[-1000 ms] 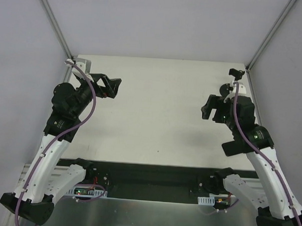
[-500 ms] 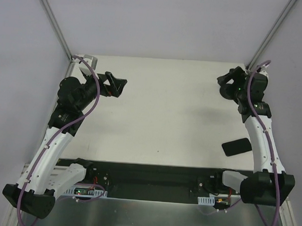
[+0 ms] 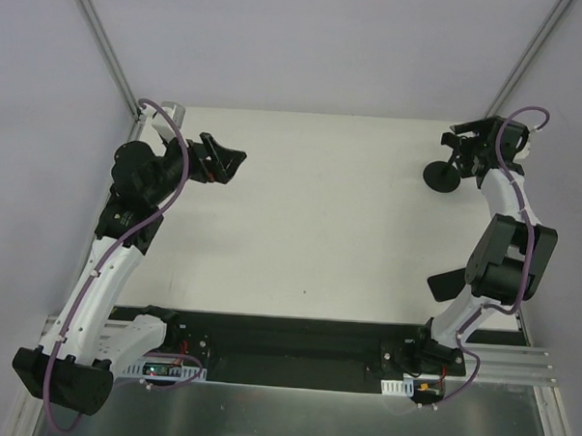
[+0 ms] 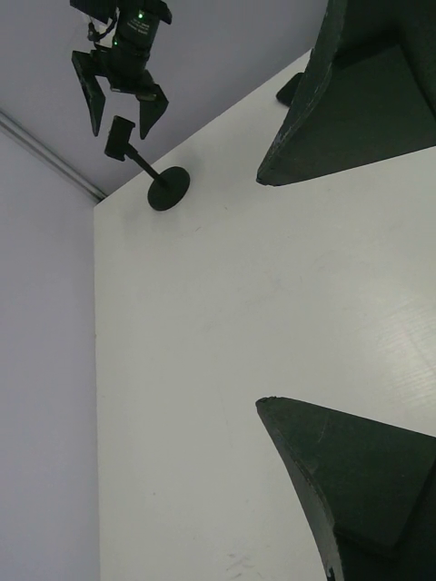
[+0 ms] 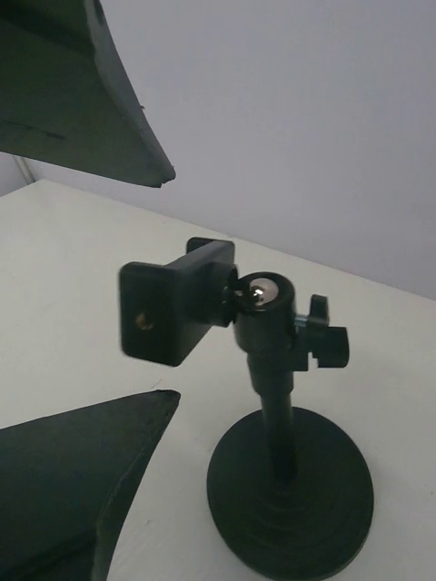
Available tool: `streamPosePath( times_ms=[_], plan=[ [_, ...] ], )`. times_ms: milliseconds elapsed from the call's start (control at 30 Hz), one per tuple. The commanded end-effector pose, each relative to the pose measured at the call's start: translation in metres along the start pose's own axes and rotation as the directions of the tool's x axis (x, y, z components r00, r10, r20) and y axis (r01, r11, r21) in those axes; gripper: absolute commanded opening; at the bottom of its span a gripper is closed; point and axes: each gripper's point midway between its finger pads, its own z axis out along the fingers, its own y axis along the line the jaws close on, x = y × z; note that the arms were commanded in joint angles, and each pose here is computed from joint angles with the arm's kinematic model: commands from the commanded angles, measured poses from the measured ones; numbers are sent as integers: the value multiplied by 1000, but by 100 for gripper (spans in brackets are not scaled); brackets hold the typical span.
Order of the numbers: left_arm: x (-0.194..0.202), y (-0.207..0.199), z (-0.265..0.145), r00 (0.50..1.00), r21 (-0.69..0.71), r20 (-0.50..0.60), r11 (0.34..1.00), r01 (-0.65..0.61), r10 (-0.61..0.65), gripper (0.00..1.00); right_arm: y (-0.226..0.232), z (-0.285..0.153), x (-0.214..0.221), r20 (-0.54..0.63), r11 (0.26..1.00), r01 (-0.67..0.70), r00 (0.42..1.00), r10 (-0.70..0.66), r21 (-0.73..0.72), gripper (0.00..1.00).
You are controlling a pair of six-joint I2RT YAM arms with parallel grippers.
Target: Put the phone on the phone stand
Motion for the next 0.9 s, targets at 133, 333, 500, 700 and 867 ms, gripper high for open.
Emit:
streamPosePath(
  times_ms=[133, 333, 500, 700, 867],
  plan=[
    [-22, 11, 10, 984, 80, 21, 981, 177, -179, 97, 33, 26, -25, 58, 992, -98, 993, 103, -74, 93],
    [-25, 20, 10, 987, 69, 37, 986, 150, -153, 96, 20, 25, -30, 87, 989, -135, 986, 139, -54, 83],
    [-24, 24, 11, 989, 56, 42, 989, 137, -139, 96, 18, 26, -28, 65, 985, -163, 984, 167, -61, 68],
    [-24, 22, 10, 990, 65, 39, 989, 136, -139, 96, 33, 18, -23, -12, 979, -165, 986, 165, -116, 1],
    [-31, 20, 4, 991, 61, 64, 992, 113, -117, 96, 76, -32, 12, -156, 961, -97, 986, 58, -259, 1]
  ],
)
